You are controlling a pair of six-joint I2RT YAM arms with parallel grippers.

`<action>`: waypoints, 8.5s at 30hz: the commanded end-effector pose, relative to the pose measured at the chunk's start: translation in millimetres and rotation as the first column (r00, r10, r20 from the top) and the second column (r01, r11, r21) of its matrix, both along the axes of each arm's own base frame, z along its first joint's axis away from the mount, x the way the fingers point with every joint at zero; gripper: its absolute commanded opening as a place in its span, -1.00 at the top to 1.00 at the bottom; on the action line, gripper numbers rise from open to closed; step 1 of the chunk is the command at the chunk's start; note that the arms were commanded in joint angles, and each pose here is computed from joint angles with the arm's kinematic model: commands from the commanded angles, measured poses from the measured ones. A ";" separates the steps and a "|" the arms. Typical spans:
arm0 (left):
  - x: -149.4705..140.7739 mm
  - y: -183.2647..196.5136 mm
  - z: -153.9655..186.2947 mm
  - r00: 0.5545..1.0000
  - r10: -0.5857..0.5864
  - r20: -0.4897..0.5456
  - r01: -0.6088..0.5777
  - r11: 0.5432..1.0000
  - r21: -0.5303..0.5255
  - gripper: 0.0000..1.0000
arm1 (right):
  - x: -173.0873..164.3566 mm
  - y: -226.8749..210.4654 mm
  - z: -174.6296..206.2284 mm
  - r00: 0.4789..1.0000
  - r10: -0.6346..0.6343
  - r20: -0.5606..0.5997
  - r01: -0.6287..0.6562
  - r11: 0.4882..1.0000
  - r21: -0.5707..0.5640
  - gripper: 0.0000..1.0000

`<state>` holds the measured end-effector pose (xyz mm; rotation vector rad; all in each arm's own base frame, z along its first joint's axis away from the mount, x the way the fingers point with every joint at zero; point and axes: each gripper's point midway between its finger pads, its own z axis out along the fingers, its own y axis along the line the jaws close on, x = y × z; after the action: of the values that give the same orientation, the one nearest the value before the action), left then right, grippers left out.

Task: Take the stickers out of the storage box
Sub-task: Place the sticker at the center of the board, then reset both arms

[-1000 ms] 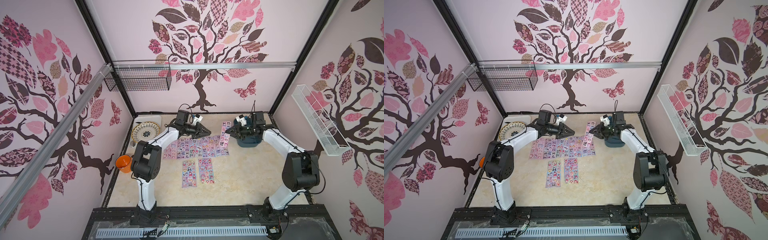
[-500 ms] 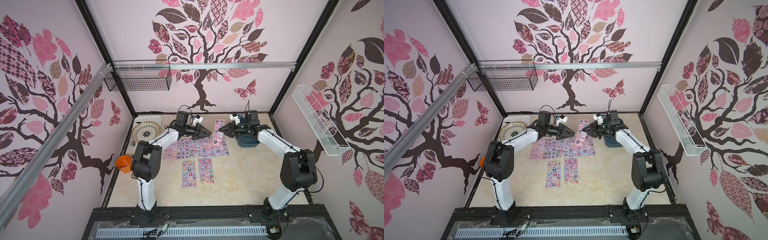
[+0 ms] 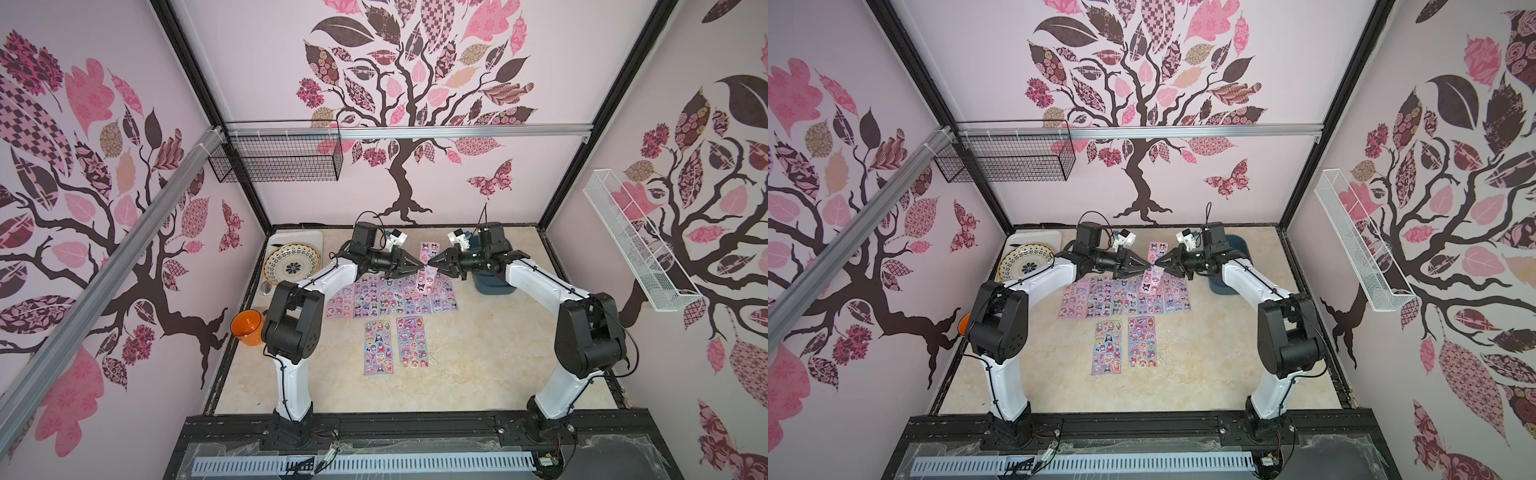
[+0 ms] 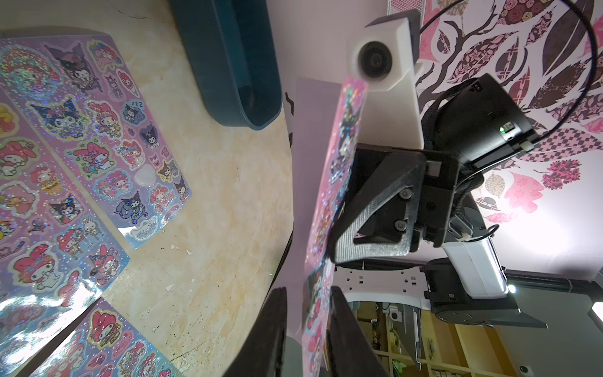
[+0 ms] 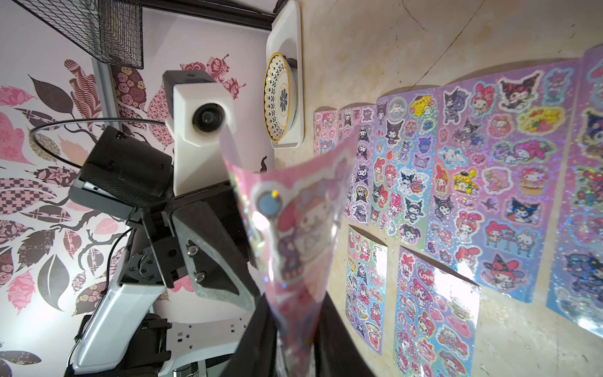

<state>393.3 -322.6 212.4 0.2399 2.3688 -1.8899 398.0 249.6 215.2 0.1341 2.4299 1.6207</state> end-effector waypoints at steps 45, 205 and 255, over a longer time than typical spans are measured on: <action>22.3 27.0 33.2 0.996 0.084 0.024 -0.080 0.986 -0.148 1.00 | 24.0 17.8 -10.0 0.998 -0.065 -0.027 0.069 0.980 0.187 -0.61; 35.7 71.1 -18.7 0.972 0.211 0.106 -0.229 0.954 0.196 0.31 | -145.6 -88.9 -193.0 0.913 0.000 -0.407 -0.235 0.817 -0.527 0.32; -41.4 396.6 -46.5 -0.010 0.348 0.937 -0.965 -0.248 0.082 -0.96 | -2.9 -262.7 -82.1 0.479 -0.149 0.865 0.873 0.190 -0.450 -0.99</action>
<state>346.1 75.9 132.9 -0.5822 1.7990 0.2438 383.1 -25.3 98.1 0.2685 2.0004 -0.2542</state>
